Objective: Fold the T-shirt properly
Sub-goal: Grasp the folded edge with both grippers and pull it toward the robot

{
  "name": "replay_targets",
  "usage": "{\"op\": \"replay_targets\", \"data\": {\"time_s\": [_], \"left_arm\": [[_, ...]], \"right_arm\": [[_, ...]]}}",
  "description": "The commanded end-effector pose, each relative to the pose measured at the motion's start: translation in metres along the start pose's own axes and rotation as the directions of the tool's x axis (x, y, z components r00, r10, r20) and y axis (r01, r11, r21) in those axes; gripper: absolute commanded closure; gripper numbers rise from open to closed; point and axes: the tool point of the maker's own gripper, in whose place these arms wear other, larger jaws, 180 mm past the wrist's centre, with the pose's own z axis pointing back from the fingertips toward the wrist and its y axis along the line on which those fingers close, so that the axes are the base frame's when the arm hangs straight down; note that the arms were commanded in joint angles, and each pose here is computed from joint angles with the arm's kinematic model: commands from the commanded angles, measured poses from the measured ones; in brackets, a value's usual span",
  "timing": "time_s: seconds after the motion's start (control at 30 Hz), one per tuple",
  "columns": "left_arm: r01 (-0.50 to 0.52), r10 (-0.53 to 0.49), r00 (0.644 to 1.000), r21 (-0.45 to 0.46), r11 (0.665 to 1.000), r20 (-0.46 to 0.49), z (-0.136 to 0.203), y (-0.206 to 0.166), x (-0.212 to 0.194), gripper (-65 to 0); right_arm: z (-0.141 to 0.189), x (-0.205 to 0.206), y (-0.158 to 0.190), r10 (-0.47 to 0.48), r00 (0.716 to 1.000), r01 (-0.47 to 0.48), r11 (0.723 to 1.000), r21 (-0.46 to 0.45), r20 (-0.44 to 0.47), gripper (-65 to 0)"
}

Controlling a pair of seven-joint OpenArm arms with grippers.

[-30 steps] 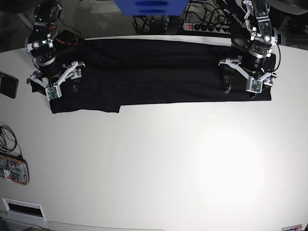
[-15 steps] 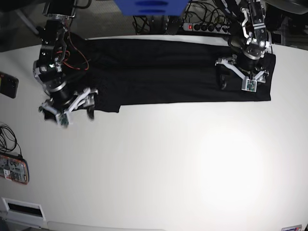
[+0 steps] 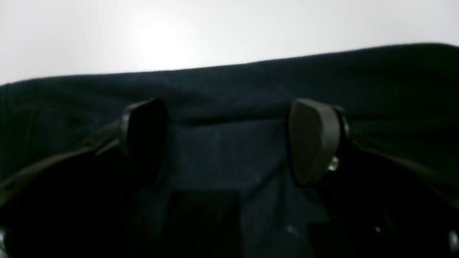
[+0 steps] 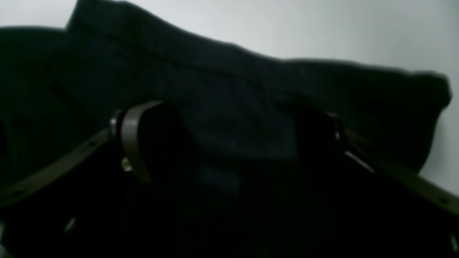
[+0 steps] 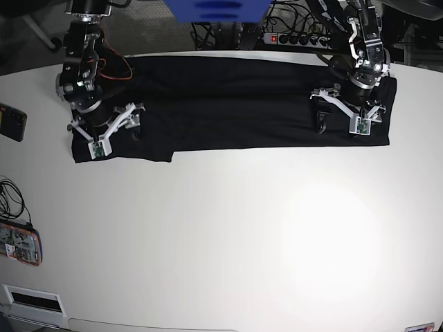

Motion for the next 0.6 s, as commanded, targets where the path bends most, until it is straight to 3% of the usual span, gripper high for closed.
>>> {"op": "replay_targets", "data": {"time_s": [0.0, 0.17, 0.3, 0.57], "left_arm": [[0.006, -0.005, 0.993, 0.009, 1.0, -0.116, 0.005, 0.003, -0.029, -51.4], [-0.015, 0.017, 0.989, 0.011, 1.0, -0.148, 0.002, 0.004, -0.042, -51.4], [-0.024, 0.026, 0.986, 0.014, 1.0, -0.167, -0.005, 0.007, -0.049, -51.4], [-0.008, 0.016, 0.978, 0.039, 0.999, -0.207, -0.019, 0.037, -0.054, -51.4]], "right_arm": [[0.0, 0.01, -0.003, -0.003, 0.999, 0.002, 1.0, 0.002, 0.036, -52.0], [-0.01, -0.022, -0.004, -0.05, 0.998, 0.05, 0.999, 0.013, -0.04, -52.0], [-0.014, -0.03, -0.004, -0.071, 0.997, 0.072, 0.997, 0.017, -0.041, -52.0], [-0.022, -0.069, -0.003, -0.123, 0.983, 0.127, 0.992, 0.021, -0.137, -52.0]]}}
